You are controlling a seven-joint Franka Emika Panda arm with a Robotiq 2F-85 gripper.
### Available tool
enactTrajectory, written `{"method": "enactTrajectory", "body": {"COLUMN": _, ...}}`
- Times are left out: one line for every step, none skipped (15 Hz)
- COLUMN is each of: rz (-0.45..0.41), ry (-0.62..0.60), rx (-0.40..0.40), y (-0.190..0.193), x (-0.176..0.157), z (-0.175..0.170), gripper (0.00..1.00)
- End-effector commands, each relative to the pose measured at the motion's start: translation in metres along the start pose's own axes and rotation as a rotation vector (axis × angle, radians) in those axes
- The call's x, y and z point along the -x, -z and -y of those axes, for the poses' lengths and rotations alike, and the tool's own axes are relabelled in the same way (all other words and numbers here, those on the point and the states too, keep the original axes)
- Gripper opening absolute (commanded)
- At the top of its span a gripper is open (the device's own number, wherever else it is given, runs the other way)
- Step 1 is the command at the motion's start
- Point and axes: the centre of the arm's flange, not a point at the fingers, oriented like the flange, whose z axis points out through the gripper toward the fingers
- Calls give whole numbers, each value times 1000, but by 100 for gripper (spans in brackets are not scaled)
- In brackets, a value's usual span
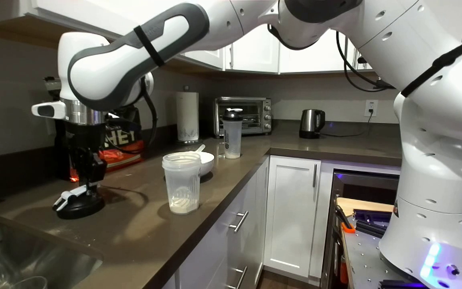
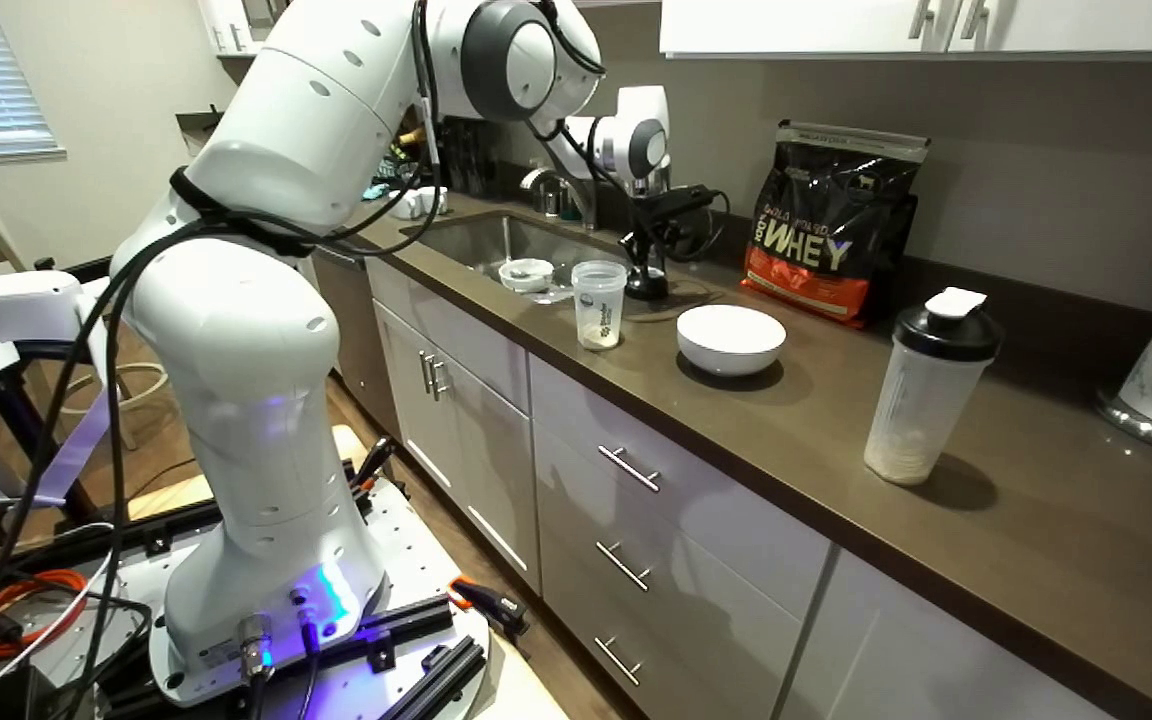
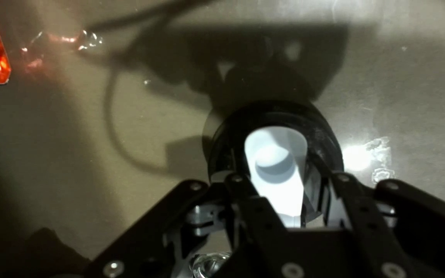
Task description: Put the lid on the bottle
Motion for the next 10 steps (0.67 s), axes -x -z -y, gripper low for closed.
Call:
{"method": "enactTrajectory", "body": {"rz": 2, "ry": 18, "rx": 30, "y": 24, "x": 10, "z": 5, "gripper": 13}}
{"method": "enactTrajectory", "body": {"rz": -1, "ry": 18, "rx": 36, "y": 28, "x": 11, "z": 6, "gripper": 13}}
{"method": "enactTrajectory", "body": {"rz": -3, "ry": 16, "rx": 42, "y": 33, "x": 12, "z": 8, "gripper": 13}}
{"method": "enactTrajectory", "body": {"rz": -6, "ry": 15, "rx": 49, "y": 39, "x": 14, "z": 11, "gripper": 13}}
{"method": "enactTrajectory", "body": {"rz": -7, "ry": 14, "rx": 53, "y": 44, "x": 15, "z": 13, "gripper": 13}}
{"method": "enactTrajectory", "body": {"rz": -10, "ry": 10, "rx": 55, "y": 48, "x": 17, "z": 17, "gripper": 13}}
{"method": "enactTrajectory", "body": {"rz": -9, "ry": 11, "rx": 59, "y": 52, "x": 19, "z": 21, "gripper": 13}}
{"method": "enactTrajectory", "body": {"rz": -10, "ry": 8, "rx": 57, "y": 56, "x": 22, "z": 26, "gripper": 13}}
{"method": "enactTrajectory", "body": {"rz": -11, "ry": 6, "rx": 58, "y": 60, "x": 24, "z": 31, "gripper": 13}}
{"method": "enactTrajectory", "body": {"rz": -9, "ry": 6, "rx": 58, "y": 63, "x": 26, "z": 36, "gripper": 13}}
